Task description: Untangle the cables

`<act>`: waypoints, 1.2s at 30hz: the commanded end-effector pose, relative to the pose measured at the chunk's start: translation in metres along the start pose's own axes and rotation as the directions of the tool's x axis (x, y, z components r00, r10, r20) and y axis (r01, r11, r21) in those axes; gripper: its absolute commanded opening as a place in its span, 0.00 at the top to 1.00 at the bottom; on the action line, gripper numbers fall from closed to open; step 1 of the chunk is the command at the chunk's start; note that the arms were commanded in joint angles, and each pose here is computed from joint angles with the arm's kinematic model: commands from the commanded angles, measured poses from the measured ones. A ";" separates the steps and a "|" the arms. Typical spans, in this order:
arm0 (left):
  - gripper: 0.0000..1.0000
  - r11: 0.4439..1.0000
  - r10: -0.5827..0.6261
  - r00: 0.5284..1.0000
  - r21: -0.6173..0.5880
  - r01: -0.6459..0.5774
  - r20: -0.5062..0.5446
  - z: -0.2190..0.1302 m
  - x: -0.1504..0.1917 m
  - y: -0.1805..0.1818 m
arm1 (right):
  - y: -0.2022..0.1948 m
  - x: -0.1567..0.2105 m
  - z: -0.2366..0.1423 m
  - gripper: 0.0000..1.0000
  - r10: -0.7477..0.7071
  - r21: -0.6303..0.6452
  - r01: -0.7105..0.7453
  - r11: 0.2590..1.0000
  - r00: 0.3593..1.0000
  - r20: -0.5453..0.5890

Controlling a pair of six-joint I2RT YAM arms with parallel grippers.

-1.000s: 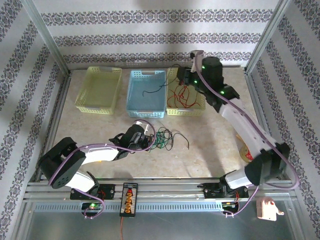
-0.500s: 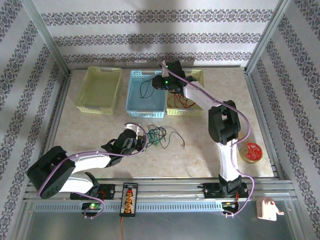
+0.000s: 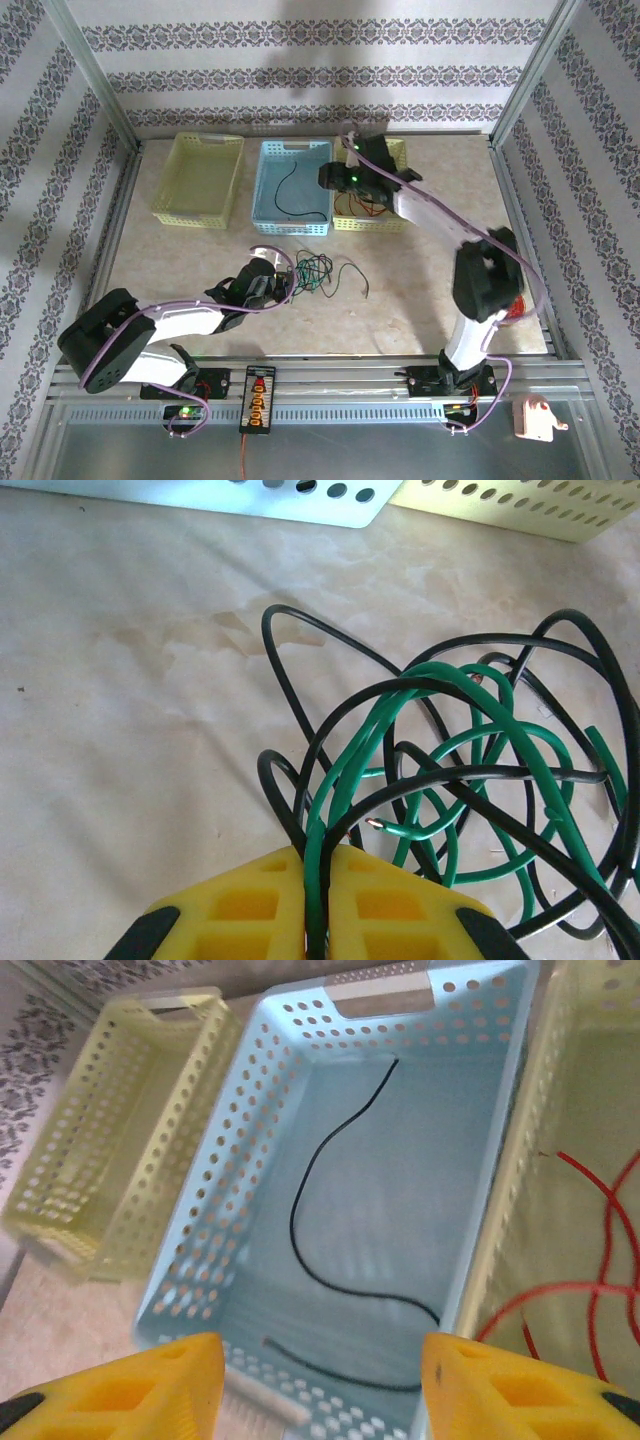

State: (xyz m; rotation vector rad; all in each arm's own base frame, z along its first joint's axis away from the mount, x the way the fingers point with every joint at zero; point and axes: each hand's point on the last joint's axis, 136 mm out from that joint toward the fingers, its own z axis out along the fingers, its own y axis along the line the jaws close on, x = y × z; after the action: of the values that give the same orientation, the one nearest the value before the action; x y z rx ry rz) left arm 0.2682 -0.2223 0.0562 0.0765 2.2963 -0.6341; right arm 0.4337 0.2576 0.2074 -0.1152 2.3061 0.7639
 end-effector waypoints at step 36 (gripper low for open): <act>0.90 0.999 -0.017 1.000 0.036 0.017 0.012 0.018 -0.017 -0.013 | -0.012 0.190 -0.010 0.62 -0.140 -0.121 0.103 0.987 0.924 -0.355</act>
State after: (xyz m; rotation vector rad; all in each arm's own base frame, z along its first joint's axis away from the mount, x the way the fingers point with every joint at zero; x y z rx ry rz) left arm 0.2797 -0.2335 0.0463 0.0764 2.3349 -0.6389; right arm 0.2763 0.2610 0.0817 -0.4999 2.5993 0.8459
